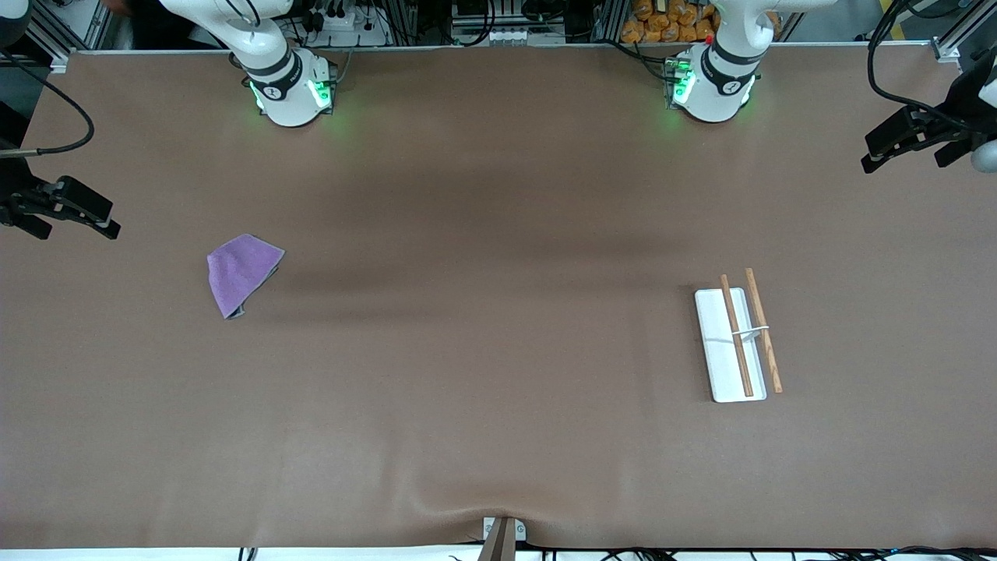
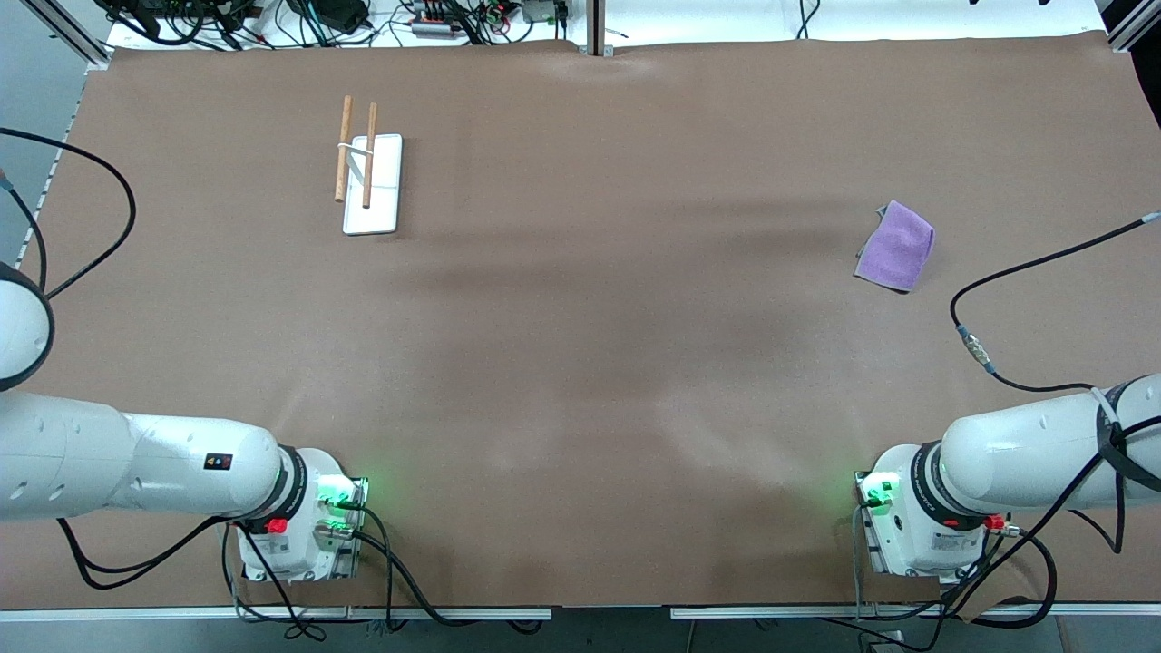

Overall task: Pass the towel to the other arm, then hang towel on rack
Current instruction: 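Move the right gripper down to the lavender towel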

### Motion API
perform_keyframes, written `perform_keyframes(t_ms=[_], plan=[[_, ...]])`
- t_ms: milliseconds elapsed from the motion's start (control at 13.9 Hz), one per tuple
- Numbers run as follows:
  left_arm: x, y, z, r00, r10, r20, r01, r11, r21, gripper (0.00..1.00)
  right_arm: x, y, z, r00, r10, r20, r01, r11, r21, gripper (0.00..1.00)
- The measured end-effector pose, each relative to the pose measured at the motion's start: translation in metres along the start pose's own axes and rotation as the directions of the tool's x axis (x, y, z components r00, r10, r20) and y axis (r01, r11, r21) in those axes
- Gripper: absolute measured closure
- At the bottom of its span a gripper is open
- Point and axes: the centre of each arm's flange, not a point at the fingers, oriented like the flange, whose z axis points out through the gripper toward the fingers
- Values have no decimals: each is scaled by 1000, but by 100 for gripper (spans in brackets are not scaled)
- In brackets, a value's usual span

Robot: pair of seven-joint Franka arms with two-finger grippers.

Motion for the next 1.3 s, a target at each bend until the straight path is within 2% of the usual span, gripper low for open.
perform_keyframes(t_ms=[576, 1297], plan=[[0, 0, -7, 1000, 0, -14, 0, 1000, -2, 0, 1, 0, 5, 1000, 0, 11, 0, 1000, 0, 0], [10, 1, 9, 1000, 0, 16, 0, 1000, 3, 0, 22, 28, 92, 986, 47, 162, -47, 999, -7, 0]])
